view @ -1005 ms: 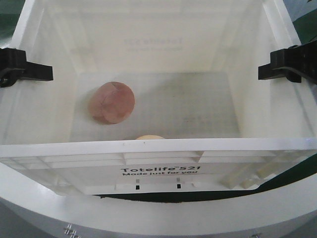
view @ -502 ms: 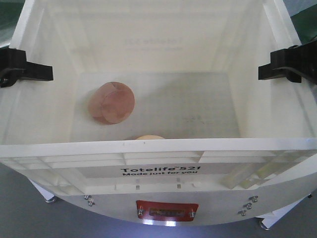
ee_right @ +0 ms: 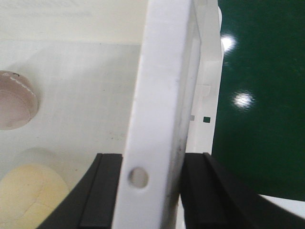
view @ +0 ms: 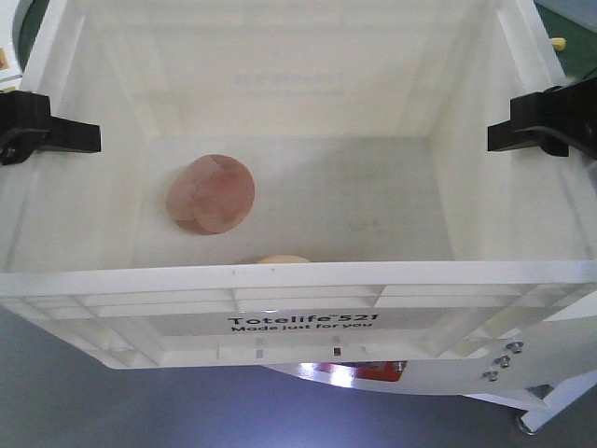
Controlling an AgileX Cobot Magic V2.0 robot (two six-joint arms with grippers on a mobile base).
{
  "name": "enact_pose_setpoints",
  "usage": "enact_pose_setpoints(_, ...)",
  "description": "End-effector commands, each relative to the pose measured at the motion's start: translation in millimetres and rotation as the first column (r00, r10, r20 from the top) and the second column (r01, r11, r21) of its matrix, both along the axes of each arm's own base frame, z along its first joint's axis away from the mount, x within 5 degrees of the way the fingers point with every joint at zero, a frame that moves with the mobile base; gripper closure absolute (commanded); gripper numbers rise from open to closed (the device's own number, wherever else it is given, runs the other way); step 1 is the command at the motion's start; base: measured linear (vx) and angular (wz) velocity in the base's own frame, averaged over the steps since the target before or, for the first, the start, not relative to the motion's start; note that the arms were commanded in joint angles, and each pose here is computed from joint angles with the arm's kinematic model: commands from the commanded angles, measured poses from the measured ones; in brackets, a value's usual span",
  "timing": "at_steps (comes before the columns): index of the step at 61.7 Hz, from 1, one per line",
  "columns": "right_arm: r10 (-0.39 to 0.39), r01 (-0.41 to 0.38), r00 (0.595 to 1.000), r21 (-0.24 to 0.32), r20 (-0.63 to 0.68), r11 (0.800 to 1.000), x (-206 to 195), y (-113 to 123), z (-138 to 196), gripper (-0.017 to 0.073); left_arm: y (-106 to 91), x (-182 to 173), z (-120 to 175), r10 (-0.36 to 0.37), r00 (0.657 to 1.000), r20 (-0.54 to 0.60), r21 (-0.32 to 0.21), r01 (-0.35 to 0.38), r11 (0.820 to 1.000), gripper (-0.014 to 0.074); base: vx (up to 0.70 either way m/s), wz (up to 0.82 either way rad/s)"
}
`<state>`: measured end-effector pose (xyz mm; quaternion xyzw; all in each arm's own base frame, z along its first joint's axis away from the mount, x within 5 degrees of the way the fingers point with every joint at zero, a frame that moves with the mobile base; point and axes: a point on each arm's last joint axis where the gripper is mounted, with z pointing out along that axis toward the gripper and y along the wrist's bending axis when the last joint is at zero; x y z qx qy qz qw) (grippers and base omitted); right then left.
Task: Place moving items into box and shelve
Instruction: 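Hold the crate with both grippers while the base drives away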
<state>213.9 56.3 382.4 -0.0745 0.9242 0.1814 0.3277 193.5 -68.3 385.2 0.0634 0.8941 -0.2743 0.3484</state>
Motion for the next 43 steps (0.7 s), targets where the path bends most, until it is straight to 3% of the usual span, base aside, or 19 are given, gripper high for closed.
enact_pose_setpoints(1, -0.008, -0.015, 0.988, 0.144, 0.156, 0.989, -4.5, 7.9, 31.6, 0.0565, -8.8, -6.1, 32.2, 0.014, 0.993, 0.12, -0.194, 0.009, 0.981, 0.0597, -0.11, 0.36)
enact_pose_setpoints(43, -0.008, -0.015, 0.988, 0.144, 0.156, 0.989, -4.5, 7.9, 31.6, 0.0565, -8.8, -6.1, 32.2, 0.014, 0.993, 0.12, -0.194, 0.009, 0.981, 0.0597, -0.12, 0.5)
